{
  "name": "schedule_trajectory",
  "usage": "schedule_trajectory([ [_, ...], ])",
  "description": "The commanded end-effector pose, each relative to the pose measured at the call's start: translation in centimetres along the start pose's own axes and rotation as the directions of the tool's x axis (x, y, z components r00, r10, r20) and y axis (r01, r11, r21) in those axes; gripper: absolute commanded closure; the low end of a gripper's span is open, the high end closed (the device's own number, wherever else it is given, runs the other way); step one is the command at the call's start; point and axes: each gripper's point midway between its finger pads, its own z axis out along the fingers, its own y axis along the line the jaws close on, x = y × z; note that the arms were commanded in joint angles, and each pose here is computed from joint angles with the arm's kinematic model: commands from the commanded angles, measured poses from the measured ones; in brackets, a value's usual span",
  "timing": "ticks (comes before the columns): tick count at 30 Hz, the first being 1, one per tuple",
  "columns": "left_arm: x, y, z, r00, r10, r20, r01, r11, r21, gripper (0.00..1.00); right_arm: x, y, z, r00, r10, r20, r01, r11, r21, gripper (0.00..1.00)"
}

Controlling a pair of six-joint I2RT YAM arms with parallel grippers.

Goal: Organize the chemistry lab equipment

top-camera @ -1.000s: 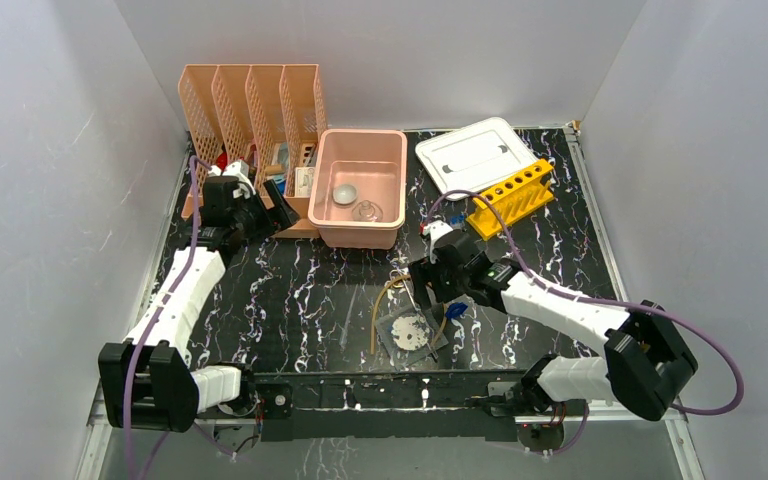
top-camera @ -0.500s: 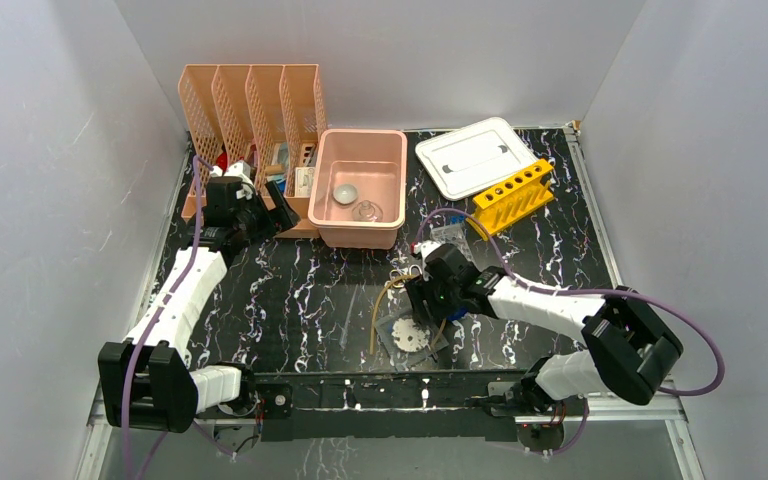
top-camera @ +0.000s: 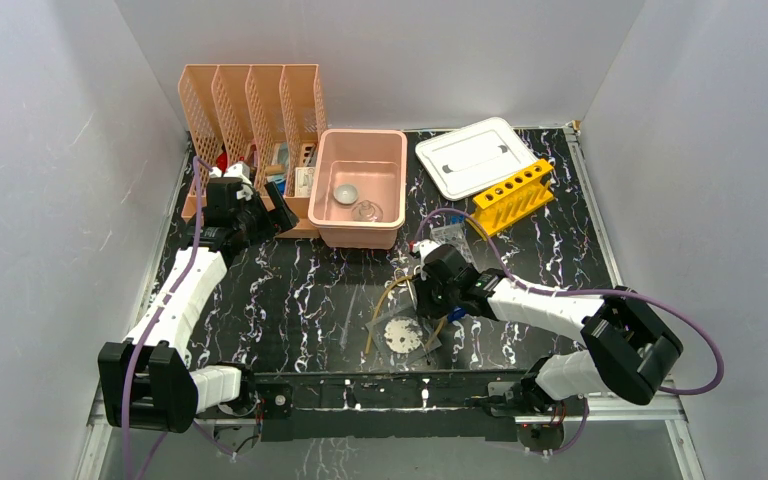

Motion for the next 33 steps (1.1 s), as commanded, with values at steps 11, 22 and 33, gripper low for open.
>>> schedule_trajectory([
  [11,-0.2,-0.3,-0.4,1.000,0.008,0.010,-0.008,1.000,0.014,0.14,-11.0,5.1,-8.2,0.947,-0.103,0.306,0.144,0.983,-0.112,1.00],
  [22,-0.2,0.1,-0.3,1.000,0.008,0.010,-0.007,1.000,-0.012,0.14,-21.3,6.8,-13.1,0.855,-0.141,0.498,0.259,0.950,-0.175,1.00],
  [33,-0.1,0.4,-0.4,1.000,0.019,0.010,-0.019,1.000,-0.023,0.13,-15.6,1.7,-5.4,0.957,-0.093,0.274,0.116,0.991,-0.067,0.27],
])
